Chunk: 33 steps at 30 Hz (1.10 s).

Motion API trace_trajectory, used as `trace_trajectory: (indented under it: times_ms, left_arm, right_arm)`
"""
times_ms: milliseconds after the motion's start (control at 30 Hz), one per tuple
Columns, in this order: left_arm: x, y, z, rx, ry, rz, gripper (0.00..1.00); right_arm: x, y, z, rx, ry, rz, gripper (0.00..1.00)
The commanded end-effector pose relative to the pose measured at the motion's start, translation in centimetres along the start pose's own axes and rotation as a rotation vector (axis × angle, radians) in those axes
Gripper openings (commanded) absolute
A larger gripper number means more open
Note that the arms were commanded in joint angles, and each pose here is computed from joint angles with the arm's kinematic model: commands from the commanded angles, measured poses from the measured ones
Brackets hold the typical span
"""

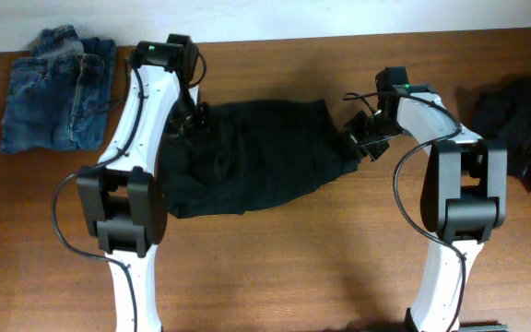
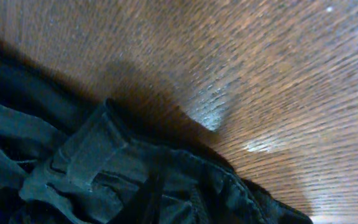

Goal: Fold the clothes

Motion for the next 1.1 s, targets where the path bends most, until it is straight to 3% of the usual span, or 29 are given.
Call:
trace_trajectory:
  times_ms: [0, 333, 667, 867, 967, 1000, 1067]
  left_arm:
    - [0.5, -2.6, 0.7, -0.058, -0.020, 0.067, 0.04]
    - [-5.8, -5.4, 2.8, -0.124, 0.057, 0.048, 0.04]
    - [-6.2, -8.5, 3.5, -0.211, 0.043, 0.141, 0.04]
    - [-1.7, -9.1, 3.4, -0.319, -0.044, 0.166, 0.04]
    - [3.3, -8.3, 3.8, -0.326, -0.177, 0.103, 0.04]
    - [4.6, -7.9, 4.1, -0.323, -0.219, 0.071, 0.09]
    - [6.9, -6.9, 4.6, -0.312, -0.299, -0.001, 0.27]
  right_arm:
    - [-3.7, -4.7, -1.8, -0.033, -0.080, 0.251, 0.23]
    - [-3.7, -4.7, -1.7, -0.027, -0.078, 0.251, 0.23]
    - [-3.7, -4.6, -1.7, -0.012, -0.075, 0.245, 0.27]
    - [-3.7, -4.4, -1.8, 0.040, -0.064, 0.224, 0.32]
    - [-3.6, -4.1, -1.7, 0.091, -0.046, 0.201, 0.32]
    - [-3.5, -3.8, -1.7, 0.135, -0.033, 0.183, 0.32]
    - [-2.6, -3.0, -1.8, 0.239, -0.015, 0.167, 0.32]
Point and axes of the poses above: each gripper's point midway between its finger pads, its own x axis back along the fingers, its own y axis along the line the jaws close on, z = x × y, the point moved 9 cm from there along x, back along the fingers, and after that the axes turned 3 degrees about x, right-handed, at the moved point
